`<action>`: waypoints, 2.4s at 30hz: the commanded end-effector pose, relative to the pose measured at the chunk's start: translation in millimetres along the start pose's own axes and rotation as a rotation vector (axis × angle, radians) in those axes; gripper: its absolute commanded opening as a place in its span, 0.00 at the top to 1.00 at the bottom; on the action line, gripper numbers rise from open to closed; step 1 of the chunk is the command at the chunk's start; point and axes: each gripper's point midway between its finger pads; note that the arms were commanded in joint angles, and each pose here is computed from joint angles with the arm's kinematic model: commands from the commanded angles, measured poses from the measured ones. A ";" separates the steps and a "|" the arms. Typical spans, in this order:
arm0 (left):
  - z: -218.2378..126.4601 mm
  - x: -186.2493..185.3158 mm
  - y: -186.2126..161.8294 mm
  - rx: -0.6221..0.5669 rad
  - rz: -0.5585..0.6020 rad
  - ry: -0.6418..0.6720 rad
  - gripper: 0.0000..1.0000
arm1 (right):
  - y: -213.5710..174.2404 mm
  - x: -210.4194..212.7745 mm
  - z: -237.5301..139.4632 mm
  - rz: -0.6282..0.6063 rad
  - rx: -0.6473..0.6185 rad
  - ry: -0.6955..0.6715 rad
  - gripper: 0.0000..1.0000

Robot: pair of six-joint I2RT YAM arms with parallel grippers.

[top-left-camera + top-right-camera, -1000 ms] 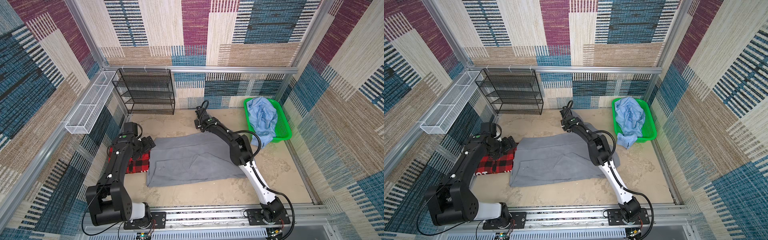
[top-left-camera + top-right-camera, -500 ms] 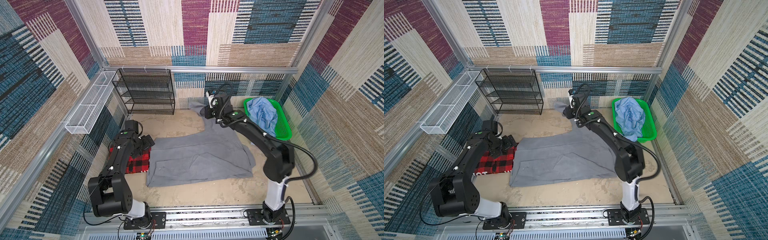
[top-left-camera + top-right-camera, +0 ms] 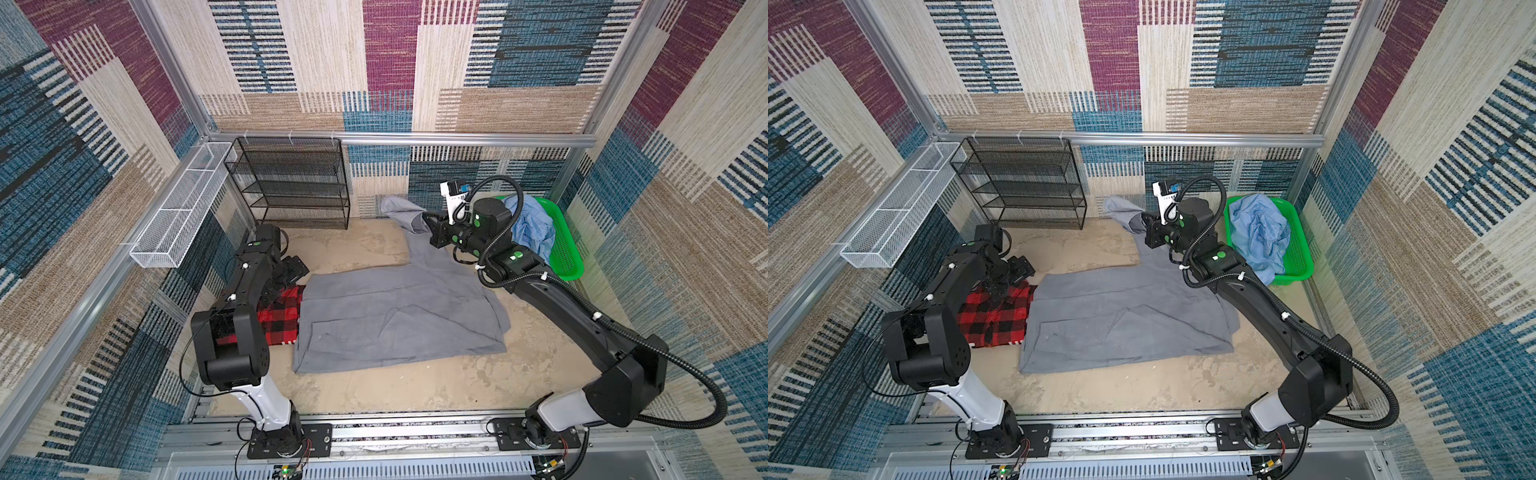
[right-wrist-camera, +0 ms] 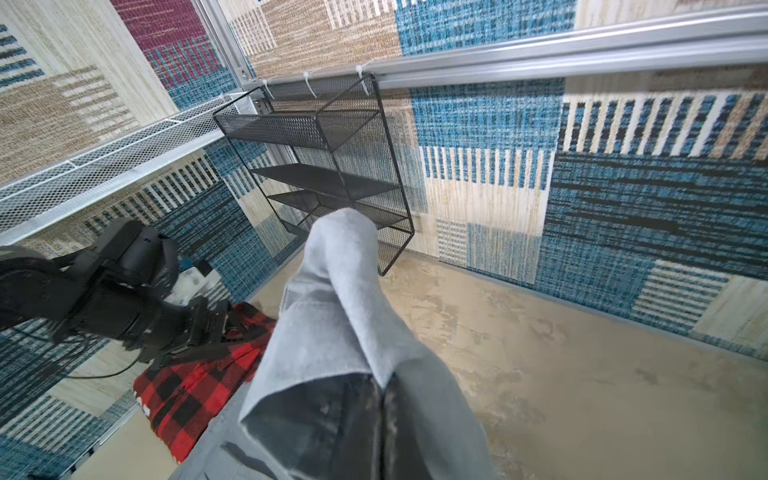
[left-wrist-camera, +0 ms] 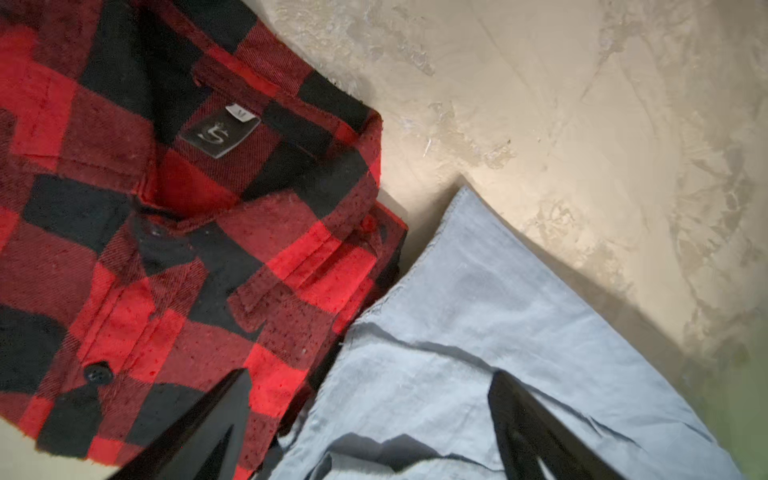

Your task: Fold and stack the long sleeve shirts

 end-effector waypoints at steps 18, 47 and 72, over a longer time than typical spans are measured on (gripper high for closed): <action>54.8 -29.9 2.5 0.091 0.057 0.104 0.10 | -32.1 24.5 -78.3 0.056 -0.052 0.185 1.00; 40.4 -38.0 7.0 0.021 0.033 0.046 0.01 | -111.6 19.5 -157.9 0.114 0.033 0.267 1.00; 94.7 -60.2 2.4 0.152 0.133 0.135 0.14 | -116.5 27.6 -169.6 0.110 0.037 0.320 1.00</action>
Point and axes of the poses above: each gripper's point midway between its finger pads, its own z axis out along the fingers, its own x axis along the line the jaws close on, y = z × x, and after that the axes turned 14 degrees about z, right-handed
